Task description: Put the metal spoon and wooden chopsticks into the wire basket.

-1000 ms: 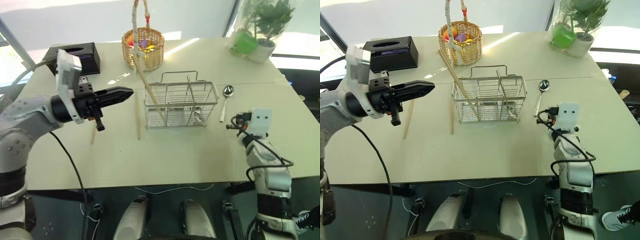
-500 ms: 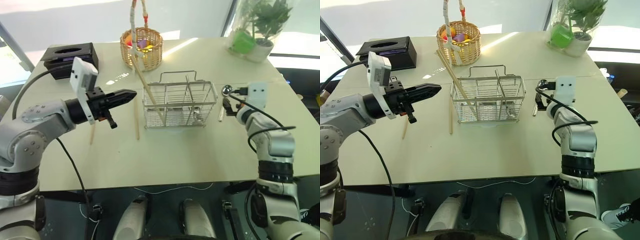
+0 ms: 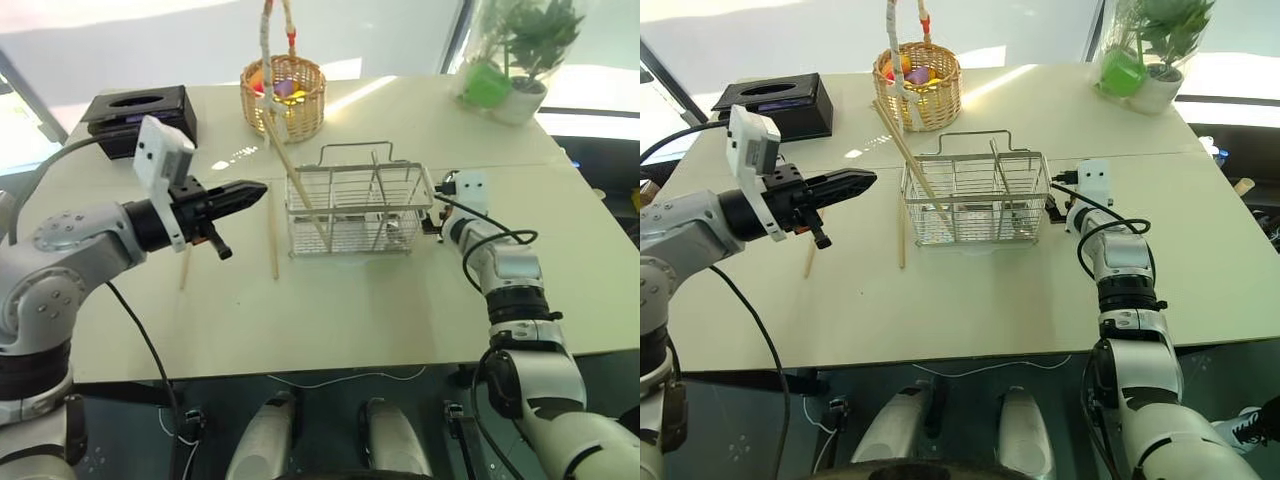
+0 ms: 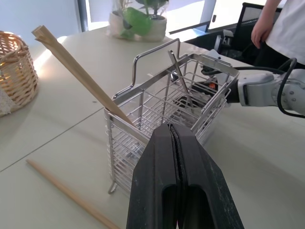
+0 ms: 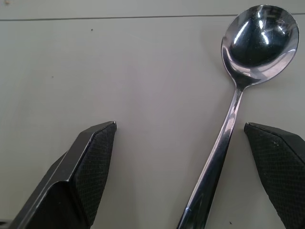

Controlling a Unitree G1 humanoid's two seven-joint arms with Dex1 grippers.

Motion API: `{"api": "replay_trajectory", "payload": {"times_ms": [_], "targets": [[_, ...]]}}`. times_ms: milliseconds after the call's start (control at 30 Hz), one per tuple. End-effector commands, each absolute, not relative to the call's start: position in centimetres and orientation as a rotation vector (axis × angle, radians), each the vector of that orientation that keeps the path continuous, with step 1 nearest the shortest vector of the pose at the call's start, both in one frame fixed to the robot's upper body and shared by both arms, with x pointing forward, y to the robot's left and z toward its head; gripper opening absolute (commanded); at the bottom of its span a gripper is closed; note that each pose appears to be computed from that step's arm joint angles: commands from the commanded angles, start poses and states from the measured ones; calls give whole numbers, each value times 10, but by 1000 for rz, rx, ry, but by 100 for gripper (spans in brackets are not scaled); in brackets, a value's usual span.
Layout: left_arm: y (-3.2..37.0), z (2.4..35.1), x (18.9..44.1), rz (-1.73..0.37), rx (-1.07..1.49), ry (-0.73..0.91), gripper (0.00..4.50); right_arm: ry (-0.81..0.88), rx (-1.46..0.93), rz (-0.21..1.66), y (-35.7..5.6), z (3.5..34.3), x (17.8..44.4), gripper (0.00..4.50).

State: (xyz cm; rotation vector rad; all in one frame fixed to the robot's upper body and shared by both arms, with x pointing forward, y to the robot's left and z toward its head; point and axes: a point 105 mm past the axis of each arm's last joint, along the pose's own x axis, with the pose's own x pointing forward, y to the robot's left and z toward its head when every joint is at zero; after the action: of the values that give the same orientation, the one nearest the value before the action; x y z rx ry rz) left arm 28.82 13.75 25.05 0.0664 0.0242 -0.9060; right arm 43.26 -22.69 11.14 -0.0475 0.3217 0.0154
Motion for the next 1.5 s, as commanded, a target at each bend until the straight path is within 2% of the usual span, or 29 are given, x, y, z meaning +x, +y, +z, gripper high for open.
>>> {"api": "replay_trajectory", "payload": {"times_ms": [33,367,433,467,667,700,900,1033,1200,1333,1500], "targets": [[138,270,278,-904,96,-44,0,330,-6,-14,-231,110,436,444],[134,275,274,-916,88,-72,0,341,60,-70,-242,113,439,444],[133,276,274,-917,83,-80,0,342,52,-73,-242,113,439,392],[133,276,274,-916,81,-84,0,344,44,-73,-242,113,439,352],[133,281,275,-907,68,-113,0,357,17,-75,-243,109,437,42],[133,282,275,-905,66,-118,0,360,14,-76,-244,108,436,6],[135,284,277,-891,56,-131,0,374,5,-80,-248,107,435,6],[135,283,277,-894,52,-134,0,294,-35,-120,-259,125,437,6],[137,280,276,-910,24,-134,0,66,-168,-169,-269,181,439,6],[135,274,275,-931,14,-112,0,-129,-241,-233,-274,231,430,6],[137,265,275,-954,18,-67,0,-380,-220,-189,-250,291,409,6]]}}
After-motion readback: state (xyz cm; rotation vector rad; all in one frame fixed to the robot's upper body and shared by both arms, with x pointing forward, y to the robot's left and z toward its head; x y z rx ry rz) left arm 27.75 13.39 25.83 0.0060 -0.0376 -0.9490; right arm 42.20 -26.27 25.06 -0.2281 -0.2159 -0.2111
